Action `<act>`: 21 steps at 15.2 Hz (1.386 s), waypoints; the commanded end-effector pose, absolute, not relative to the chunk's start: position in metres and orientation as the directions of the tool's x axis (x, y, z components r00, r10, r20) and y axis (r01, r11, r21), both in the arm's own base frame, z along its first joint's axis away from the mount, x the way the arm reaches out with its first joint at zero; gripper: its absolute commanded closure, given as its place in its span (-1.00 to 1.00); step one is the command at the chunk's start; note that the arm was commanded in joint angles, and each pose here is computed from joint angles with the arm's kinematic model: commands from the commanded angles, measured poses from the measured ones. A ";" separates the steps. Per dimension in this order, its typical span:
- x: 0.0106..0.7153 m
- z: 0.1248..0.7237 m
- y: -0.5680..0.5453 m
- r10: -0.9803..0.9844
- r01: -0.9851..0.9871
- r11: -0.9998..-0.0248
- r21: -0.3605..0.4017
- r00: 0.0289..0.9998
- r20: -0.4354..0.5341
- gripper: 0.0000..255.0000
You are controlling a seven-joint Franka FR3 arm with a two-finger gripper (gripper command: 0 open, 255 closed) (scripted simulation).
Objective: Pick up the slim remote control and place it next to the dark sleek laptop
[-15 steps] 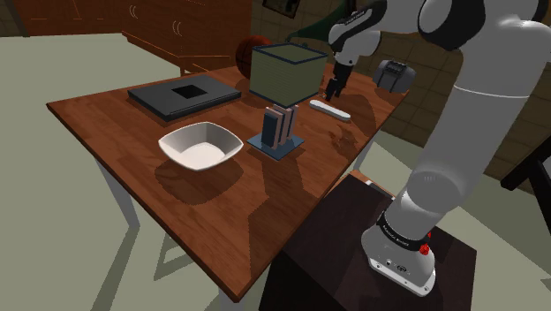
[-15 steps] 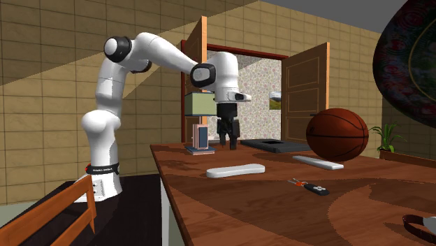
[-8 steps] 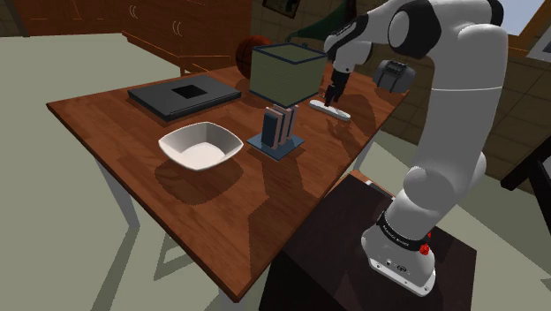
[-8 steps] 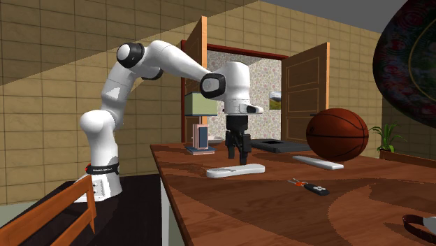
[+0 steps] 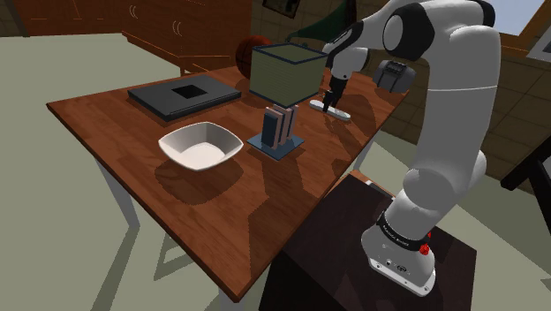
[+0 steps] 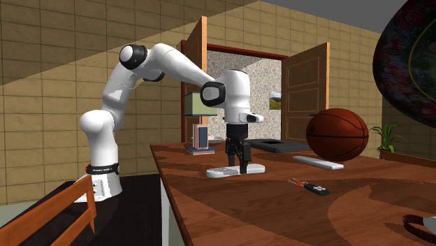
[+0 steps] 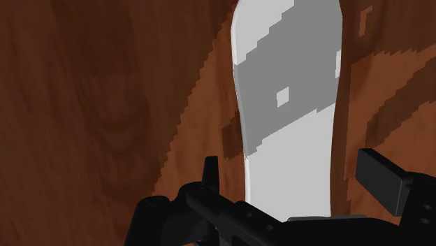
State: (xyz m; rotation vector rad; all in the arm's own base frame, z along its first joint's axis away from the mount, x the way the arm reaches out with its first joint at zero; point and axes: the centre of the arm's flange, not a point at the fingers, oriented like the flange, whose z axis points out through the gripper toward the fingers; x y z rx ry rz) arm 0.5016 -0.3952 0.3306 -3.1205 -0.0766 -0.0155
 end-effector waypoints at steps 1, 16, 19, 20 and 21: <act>0.502 0.330 -0.395 0.049 0.049 -0.999 -0.020 0.999 0.011 -1.00; 0.502 0.341 -0.395 0.049 0.049 -0.999 -0.020 0.999 0.011 1.00; 0.502 0.357 -0.395 0.049 0.049 -0.999 -0.020 0.999 0.011 1.00; 0.502 0.362 -0.395 0.049 0.049 -0.999 -0.020 0.999 0.011 1.00; 0.502 0.367 -0.395 0.049 0.049 -0.999 -0.020 0.999 0.011 1.00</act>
